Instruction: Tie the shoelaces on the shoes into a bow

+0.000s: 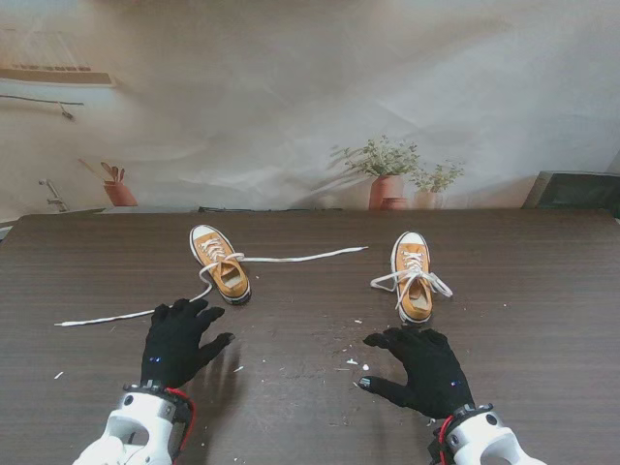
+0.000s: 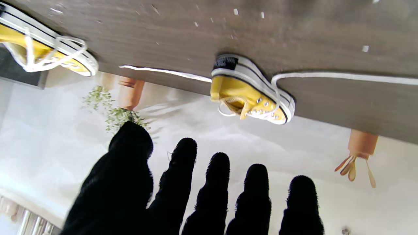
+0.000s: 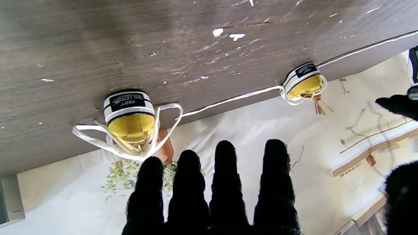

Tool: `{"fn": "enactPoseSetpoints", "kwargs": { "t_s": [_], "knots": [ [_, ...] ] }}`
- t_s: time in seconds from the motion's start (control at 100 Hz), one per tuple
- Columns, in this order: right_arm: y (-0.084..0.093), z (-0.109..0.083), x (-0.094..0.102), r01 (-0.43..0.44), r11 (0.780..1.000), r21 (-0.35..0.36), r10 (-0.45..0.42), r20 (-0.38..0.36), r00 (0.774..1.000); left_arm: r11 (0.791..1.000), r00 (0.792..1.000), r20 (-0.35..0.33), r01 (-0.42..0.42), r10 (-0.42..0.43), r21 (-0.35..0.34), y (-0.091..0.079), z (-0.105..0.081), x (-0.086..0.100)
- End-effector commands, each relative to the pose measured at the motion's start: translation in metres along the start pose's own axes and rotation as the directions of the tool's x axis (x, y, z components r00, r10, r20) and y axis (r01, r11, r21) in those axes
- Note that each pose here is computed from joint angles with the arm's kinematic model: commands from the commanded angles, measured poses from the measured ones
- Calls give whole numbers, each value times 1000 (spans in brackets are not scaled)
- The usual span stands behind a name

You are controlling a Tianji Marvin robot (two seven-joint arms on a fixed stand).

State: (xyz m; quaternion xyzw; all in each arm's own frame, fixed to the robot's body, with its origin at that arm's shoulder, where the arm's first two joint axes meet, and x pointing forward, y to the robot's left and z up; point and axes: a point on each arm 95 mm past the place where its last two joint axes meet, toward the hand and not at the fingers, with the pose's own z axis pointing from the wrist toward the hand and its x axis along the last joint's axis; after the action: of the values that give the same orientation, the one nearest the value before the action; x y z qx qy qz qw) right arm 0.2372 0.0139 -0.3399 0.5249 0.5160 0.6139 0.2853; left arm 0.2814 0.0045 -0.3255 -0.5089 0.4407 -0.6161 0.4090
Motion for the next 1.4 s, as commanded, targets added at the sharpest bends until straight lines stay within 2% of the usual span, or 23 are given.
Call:
{"fn": "enactPoseSetpoints", "kwargs": {
  "t_s": [0.0,0.15,0.25,0.45,0.7,1.05,1.27,1.39],
  "knots": [
    [-1,-2,0,-2,1000,11,2,1,1000,998,999,-21,-35,36,43,-19,20,5],
    [-1,0,-1,-16,1000,13,16,-2,1000,992,992,23,-128,127,15,-25,52,4],
    [-4,1,-1,-19,1000,24,19,2,1000,986,984,62,-166,167,-12,-22,73,2],
    [-8,5,0,-24,998,50,24,0,1000,956,950,112,-284,291,-74,-10,116,-8],
    [-10,8,5,-38,997,68,38,-11,999,932,923,138,-347,360,-109,12,156,-15],
    [-12,9,9,-48,996,74,50,-23,998,907,891,170,-406,421,-114,34,183,-22],
    [-11,9,10,-68,996,58,69,-29,997,902,891,161,-400,424,-161,42,188,-20],
    [-11,8,11,-83,995,51,85,-33,996,888,881,150,-422,449,-182,47,190,-18]
  ]
}}
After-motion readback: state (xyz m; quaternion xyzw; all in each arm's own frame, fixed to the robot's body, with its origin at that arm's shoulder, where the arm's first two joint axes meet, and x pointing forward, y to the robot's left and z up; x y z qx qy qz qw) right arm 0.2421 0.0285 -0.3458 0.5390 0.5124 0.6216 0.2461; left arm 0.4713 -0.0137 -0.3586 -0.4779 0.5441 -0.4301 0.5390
